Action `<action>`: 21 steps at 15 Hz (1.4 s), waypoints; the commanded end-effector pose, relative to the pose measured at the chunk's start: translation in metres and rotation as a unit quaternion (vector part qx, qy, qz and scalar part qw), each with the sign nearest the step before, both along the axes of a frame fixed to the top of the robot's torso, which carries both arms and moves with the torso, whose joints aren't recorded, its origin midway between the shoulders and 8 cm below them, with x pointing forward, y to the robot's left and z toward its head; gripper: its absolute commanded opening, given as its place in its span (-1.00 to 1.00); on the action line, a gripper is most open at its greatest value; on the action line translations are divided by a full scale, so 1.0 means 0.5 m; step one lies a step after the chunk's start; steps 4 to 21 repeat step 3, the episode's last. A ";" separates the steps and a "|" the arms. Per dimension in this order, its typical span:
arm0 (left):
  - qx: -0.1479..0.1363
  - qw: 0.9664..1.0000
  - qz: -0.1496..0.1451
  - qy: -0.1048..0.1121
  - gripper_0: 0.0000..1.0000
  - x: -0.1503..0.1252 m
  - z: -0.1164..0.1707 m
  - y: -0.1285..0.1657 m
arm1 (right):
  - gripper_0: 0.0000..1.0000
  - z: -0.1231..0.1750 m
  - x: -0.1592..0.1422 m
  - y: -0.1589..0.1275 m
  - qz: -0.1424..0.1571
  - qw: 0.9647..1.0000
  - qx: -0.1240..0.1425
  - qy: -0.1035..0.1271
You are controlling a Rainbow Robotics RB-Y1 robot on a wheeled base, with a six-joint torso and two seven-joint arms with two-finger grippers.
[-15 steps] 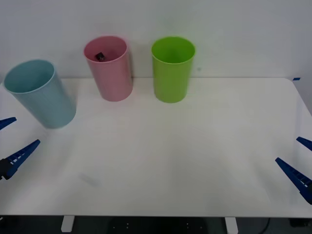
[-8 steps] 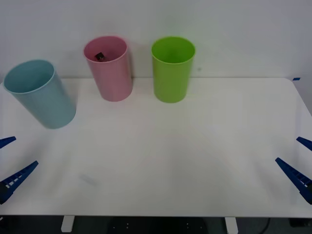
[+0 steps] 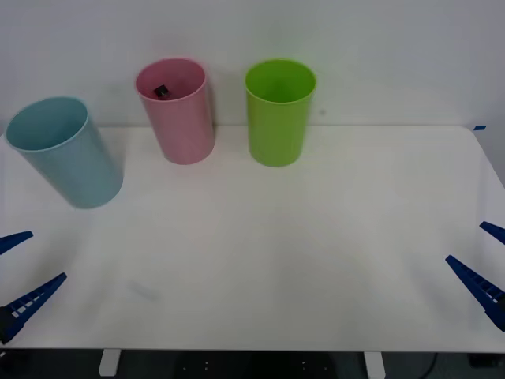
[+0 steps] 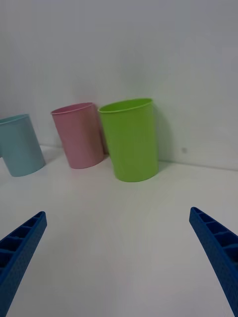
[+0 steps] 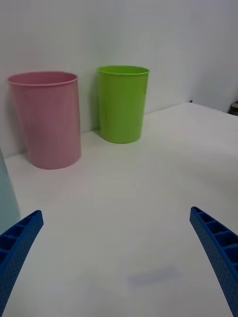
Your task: Grasp the object on the table and drop it into the matching bin: aluminum can to the light blue bin, PET bottle to the pink bin.
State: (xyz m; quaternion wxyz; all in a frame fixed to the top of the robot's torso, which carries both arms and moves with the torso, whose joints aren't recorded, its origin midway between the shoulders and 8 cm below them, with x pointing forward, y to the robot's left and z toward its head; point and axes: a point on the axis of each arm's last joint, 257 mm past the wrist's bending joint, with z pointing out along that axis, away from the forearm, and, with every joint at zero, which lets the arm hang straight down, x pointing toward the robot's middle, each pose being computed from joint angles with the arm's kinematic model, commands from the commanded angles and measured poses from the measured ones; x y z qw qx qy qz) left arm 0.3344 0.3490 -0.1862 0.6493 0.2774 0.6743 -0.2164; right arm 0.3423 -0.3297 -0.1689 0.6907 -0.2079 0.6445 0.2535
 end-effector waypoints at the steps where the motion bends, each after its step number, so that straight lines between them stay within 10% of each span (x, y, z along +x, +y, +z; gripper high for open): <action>1: -0.002 1.000 -0.001 0.003 1.00 -0.001 -0.004 -0.003 | 1.00 0.000 0.000 0.000 0.000 1.000 0.000 0.000; 21: -0.002 1.000 -0.001 0.003 1.00 -0.001 -0.004 -0.003 | 1.00 0.000 0.000 0.000 0.000 1.000 0.000 0.000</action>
